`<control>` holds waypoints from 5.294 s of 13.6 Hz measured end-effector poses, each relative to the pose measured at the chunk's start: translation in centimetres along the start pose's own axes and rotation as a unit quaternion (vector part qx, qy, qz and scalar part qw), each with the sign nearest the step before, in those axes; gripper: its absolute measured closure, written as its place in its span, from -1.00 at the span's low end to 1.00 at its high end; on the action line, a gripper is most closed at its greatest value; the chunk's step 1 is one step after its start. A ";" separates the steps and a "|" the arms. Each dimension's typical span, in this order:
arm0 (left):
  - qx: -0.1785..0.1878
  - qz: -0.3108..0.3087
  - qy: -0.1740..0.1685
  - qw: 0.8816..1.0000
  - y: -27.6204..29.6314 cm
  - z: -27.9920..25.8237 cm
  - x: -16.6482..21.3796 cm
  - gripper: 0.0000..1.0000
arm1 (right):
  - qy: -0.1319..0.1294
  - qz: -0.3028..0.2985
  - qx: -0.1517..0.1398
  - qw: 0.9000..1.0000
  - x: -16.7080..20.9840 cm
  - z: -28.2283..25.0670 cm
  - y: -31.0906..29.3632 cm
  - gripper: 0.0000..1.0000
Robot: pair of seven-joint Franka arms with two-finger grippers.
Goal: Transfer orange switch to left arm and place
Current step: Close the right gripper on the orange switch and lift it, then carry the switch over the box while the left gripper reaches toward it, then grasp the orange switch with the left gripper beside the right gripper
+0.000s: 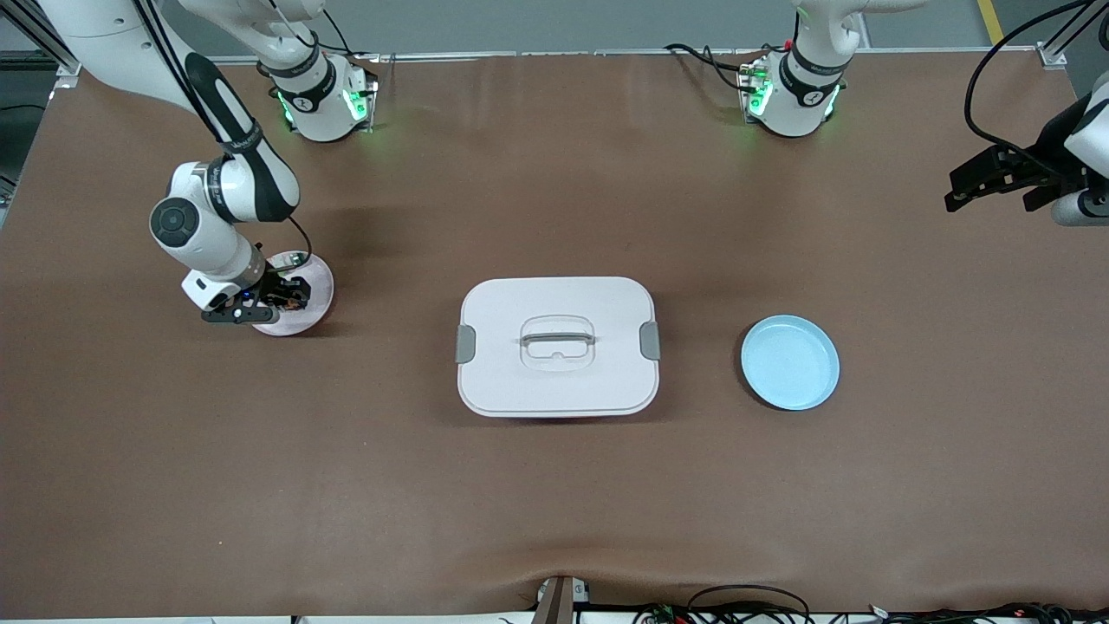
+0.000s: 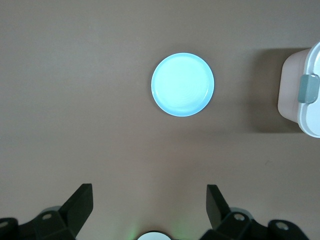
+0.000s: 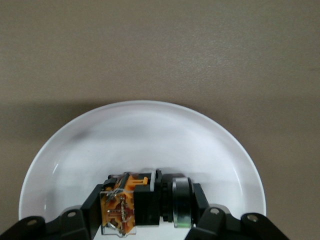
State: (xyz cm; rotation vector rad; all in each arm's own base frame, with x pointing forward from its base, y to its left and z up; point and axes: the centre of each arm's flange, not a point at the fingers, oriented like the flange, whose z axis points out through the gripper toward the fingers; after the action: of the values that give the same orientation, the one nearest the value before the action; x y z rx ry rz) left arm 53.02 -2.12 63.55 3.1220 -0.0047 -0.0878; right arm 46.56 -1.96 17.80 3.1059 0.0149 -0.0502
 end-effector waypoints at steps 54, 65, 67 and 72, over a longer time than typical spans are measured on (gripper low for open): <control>-0.433 -0.165 -0.007 0.886 33.3 9.6 1.3 -1.00 | -0.287 0.572 0.182 0.747 11.3 -38.5 -45.2 -0.44; -0.429 -0.162 -0.027 0.888 34.4 12.3 1.8 -1.00 | -0.277 0.592 0.216 0.726 12.0 -40.0 -45.2 -0.44; -0.429 -0.162 -0.027 0.888 34.4 12.2 1.8 -0.89 | -0.276 0.592 0.217 0.726 12.0 -40.0 -45.2 -0.44; -0.431 -0.160 -0.024 0.888 34.7 11.9 1.7 -0.20 | -0.277 0.592 0.218 0.725 12.1 -40.0 -45.3 -0.44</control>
State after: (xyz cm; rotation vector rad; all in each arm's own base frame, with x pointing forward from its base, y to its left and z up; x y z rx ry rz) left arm 53.97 -37.05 52.19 2.1980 0.4243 -0.1263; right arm 59.47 44.88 55.75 2.6184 -2.1469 -1.0038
